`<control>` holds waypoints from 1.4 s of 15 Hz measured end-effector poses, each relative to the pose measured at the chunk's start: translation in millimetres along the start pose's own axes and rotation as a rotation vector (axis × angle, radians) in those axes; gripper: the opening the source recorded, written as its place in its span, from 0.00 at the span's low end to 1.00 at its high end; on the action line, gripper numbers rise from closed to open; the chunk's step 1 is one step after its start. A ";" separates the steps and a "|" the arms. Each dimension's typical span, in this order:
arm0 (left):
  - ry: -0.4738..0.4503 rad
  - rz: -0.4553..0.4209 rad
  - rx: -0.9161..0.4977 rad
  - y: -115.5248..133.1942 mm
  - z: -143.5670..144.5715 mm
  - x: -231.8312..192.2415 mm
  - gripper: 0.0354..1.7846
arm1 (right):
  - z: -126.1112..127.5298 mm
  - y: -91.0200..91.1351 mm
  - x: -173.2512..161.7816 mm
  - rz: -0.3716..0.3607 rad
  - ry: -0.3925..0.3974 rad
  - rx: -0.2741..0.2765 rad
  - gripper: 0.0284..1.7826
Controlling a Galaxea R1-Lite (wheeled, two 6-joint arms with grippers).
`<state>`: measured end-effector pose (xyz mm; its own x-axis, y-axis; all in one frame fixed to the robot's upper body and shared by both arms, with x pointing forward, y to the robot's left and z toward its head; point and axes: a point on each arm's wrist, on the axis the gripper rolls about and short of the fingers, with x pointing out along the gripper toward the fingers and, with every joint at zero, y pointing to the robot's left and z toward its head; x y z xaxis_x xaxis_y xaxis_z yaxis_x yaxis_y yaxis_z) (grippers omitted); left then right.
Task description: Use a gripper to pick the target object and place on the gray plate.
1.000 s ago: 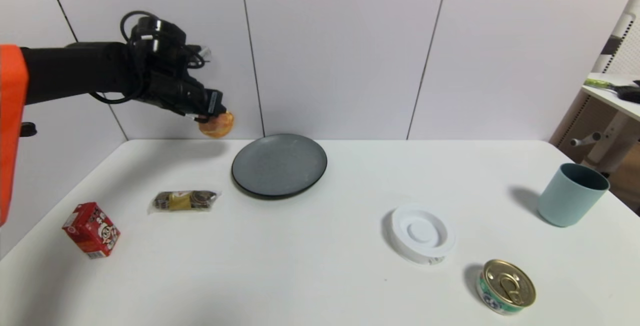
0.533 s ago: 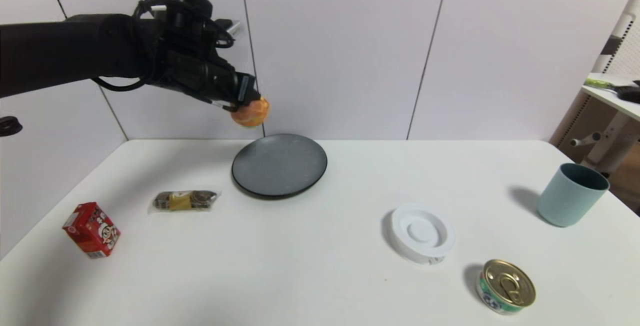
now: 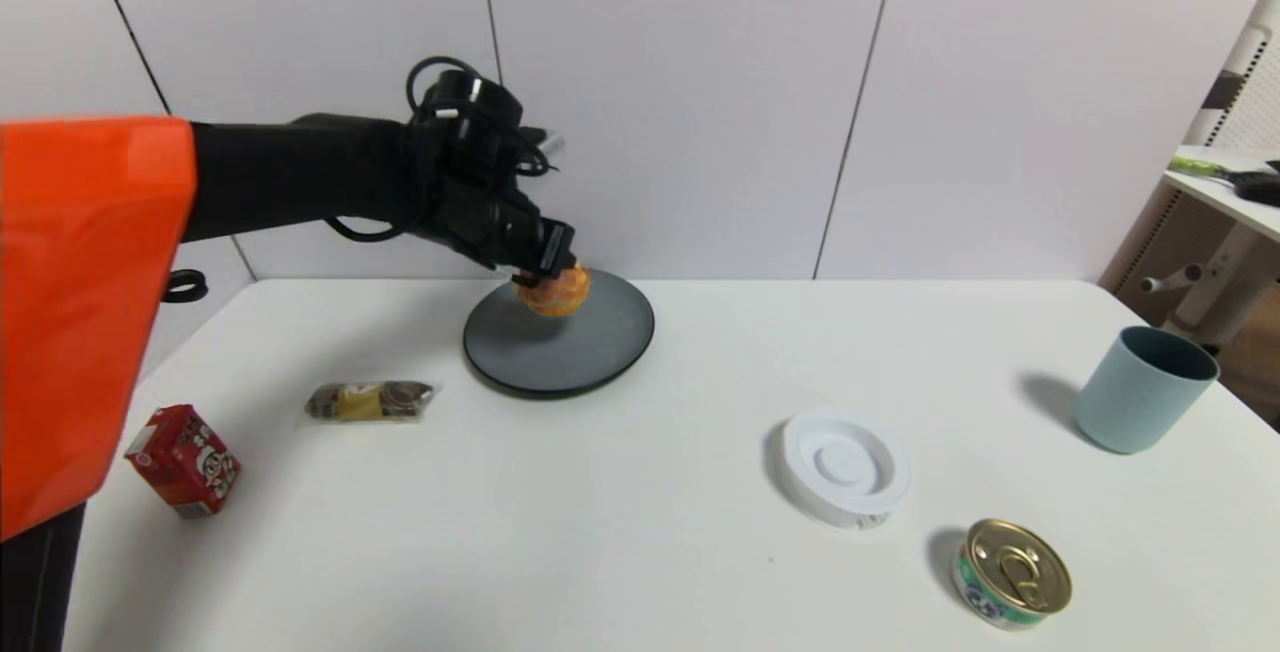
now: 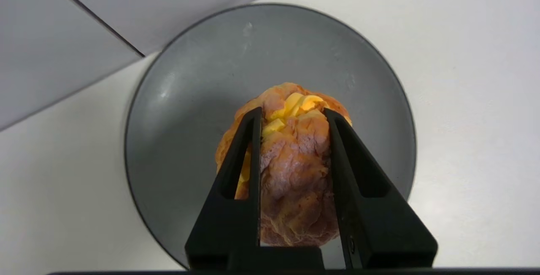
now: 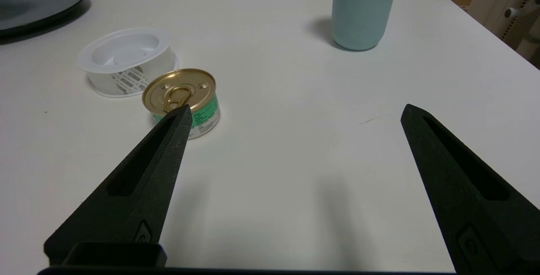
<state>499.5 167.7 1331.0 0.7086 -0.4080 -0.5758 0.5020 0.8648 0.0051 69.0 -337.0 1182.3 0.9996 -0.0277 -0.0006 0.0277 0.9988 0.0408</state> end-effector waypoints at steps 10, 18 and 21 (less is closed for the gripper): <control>0.053 0.000 -0.034 3.5 -14.2 26.8 0.60 | 0.0 0.0 0.0 0.000 0.000 0.000 0.96; -0.132 0.047 0.000 -4.3 26.5 -65.5 0.83 | 0.0 0.0 0.0 0.000 0.000 0.000 0.96; -0.287 0.192 -0.005 -5.2 43.9 -154.1 0.87 | 0.0 0.0 0.0 0.000 0.000 0.000 0.96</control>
<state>409.5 213.2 1455.7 0.9009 -0.3023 -0.3115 0.3437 0.9350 0.0868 69.0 -337.0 1182.3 0.9996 -0.0272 -0.0004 0.0272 0.9988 0.0413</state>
